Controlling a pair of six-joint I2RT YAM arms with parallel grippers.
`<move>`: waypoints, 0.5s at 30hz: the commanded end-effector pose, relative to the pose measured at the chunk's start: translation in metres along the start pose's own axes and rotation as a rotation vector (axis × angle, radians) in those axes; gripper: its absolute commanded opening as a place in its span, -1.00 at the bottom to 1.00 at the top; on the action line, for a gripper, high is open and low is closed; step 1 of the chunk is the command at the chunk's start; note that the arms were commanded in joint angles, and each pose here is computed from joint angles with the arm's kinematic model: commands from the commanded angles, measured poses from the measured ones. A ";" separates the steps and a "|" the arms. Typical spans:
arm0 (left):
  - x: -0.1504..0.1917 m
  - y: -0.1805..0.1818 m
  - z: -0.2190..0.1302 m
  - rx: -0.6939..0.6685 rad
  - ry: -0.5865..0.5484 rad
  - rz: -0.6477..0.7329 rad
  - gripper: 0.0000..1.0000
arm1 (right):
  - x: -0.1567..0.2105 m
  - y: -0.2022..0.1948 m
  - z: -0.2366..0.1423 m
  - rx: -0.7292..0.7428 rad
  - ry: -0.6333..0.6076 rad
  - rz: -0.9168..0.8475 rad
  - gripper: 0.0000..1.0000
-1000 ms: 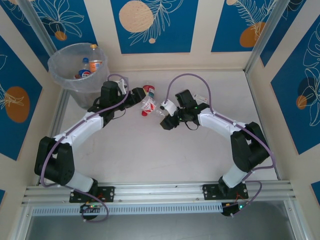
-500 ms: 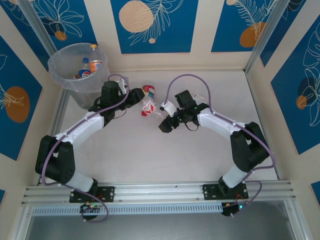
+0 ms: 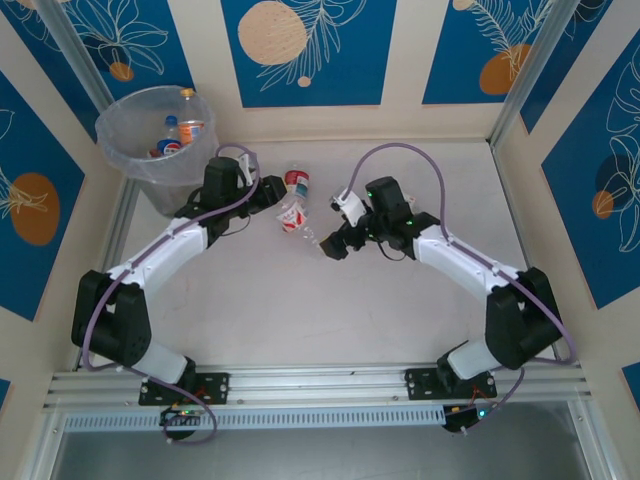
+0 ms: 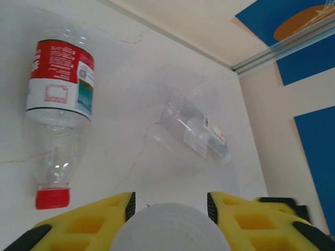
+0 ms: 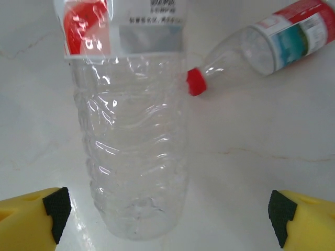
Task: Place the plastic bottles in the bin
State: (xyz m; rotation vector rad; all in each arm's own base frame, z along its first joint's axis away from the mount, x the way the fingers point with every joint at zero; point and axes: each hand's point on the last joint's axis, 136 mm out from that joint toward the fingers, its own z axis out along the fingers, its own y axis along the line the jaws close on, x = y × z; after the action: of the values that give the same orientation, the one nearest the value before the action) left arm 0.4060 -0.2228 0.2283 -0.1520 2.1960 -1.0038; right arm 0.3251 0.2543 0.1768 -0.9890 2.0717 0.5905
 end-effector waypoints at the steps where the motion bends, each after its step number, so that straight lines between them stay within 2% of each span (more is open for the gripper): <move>1: -0.015 -0.016 -0.015 -0.007 -0.028 0.070 -0.24 | -0.027 -0.020 -0.026 0.132 -0.147 0.036 0.99; 6: -0.025 -0.024 -0.025 -0.026 -0.032 0.128 -0.23 | -0.042 -0.045 -0.067 0.265 -0.269 0.167 0.99; 11: -0.036 -0.025 -0.036 -0.076 -0.039 0.179 -0.22 | -0.039 -0.051 -0.094 0.322 -0.320 0.218 0.98; 15: -0.049 -0.030 -0.046 -0.104 -0.024 0.229 -0.22 | -0.031 -0.056 -0.104 0.323 -0.303 0.315 0.99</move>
State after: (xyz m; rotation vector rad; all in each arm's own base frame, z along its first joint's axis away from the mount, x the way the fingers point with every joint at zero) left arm 0.4090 -0.2088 0.2748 -0.0165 2.1982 -0.8345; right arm 0.3391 0.1773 0.2653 -0.4685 1.9211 0.4867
